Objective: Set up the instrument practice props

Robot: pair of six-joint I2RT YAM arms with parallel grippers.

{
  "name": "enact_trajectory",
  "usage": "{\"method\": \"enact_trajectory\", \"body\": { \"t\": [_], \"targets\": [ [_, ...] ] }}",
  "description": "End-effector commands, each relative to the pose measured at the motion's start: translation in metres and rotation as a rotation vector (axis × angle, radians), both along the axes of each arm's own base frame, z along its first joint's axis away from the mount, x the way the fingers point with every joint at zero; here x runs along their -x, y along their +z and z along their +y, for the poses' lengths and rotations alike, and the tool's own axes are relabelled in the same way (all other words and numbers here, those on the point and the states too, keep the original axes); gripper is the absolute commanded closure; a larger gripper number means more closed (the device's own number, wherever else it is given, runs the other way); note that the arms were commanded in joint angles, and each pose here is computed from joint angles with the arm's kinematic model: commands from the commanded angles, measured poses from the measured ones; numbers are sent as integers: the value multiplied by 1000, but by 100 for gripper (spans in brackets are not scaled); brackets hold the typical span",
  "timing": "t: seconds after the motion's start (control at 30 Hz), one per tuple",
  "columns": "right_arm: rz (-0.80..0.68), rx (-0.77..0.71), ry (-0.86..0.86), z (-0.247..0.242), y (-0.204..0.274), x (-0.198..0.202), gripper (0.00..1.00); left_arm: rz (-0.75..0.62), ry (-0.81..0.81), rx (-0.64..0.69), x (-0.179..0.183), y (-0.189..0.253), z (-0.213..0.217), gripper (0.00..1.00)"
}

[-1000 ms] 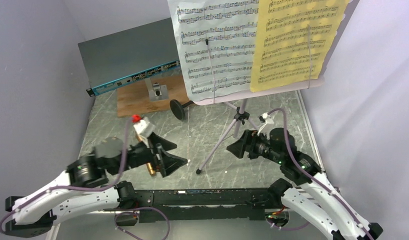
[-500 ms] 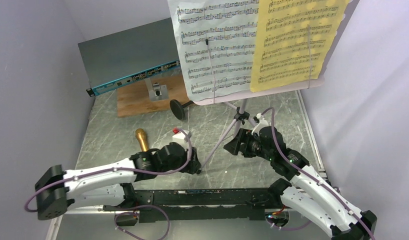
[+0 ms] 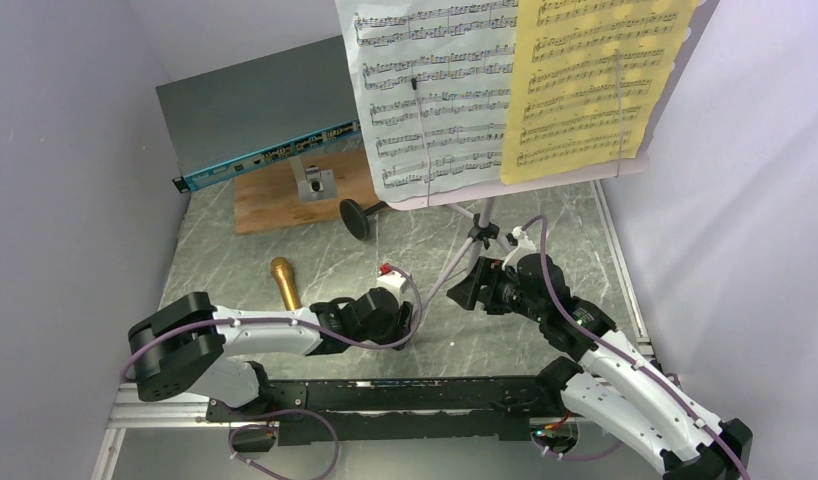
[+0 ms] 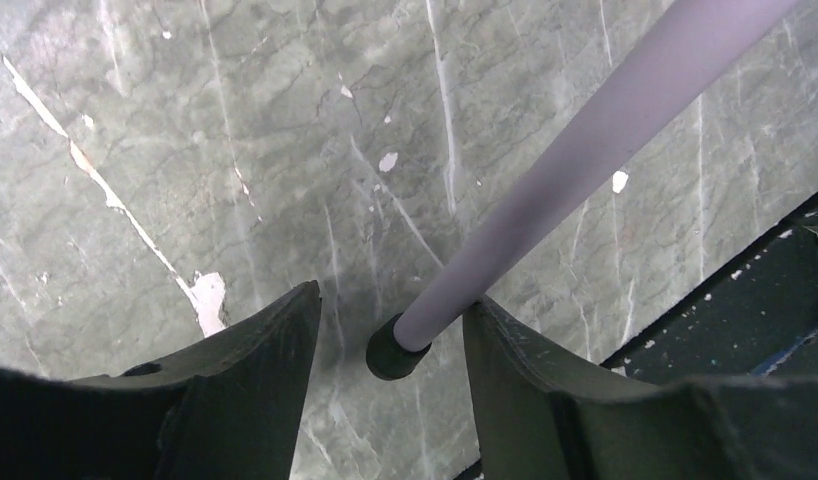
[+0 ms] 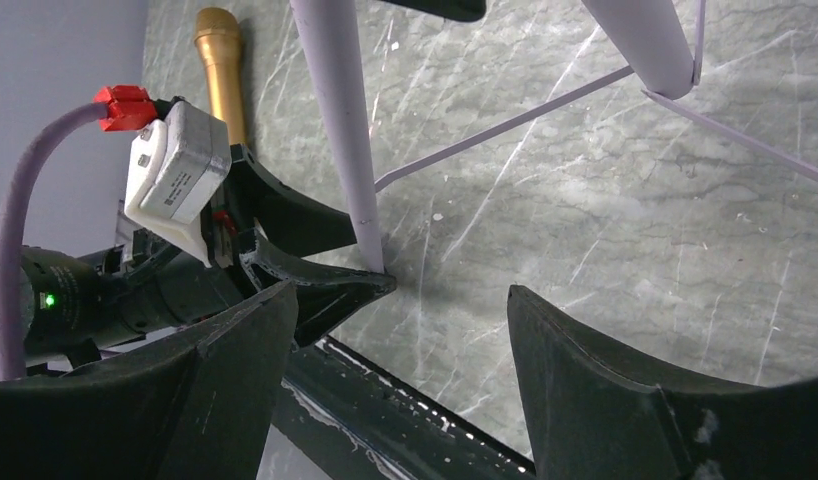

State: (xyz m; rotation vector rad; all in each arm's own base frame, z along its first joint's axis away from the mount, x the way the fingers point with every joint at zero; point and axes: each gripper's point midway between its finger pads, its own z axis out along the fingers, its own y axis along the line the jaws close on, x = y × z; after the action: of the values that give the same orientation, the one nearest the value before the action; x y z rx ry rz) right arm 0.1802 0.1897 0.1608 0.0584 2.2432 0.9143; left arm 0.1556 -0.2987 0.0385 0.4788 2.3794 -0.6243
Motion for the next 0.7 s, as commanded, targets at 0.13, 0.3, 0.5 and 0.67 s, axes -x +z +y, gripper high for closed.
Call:
{"method": "enact_trajectory", "body": {
  "t": [0.13, 0.3, 0.5, 0.67],
  "targets": [
    [-61, 25, -16, -4, 13, -8, 20, -111, -3, -40, -25, 1, -7, 50],
    [-91, 17, -39, -8, 21, -10, 20, -141, -39, -75, -31, -3, -14, 60],
    [-119, 26, -82, -18, 29, -11, 20, -157, -62, -124, -43, -13, -23, 74],
    [-137, 80, -238, -45, 34, -21, 19, -154, -75, -138, -52, -21, -29, 81]
  ]
}}
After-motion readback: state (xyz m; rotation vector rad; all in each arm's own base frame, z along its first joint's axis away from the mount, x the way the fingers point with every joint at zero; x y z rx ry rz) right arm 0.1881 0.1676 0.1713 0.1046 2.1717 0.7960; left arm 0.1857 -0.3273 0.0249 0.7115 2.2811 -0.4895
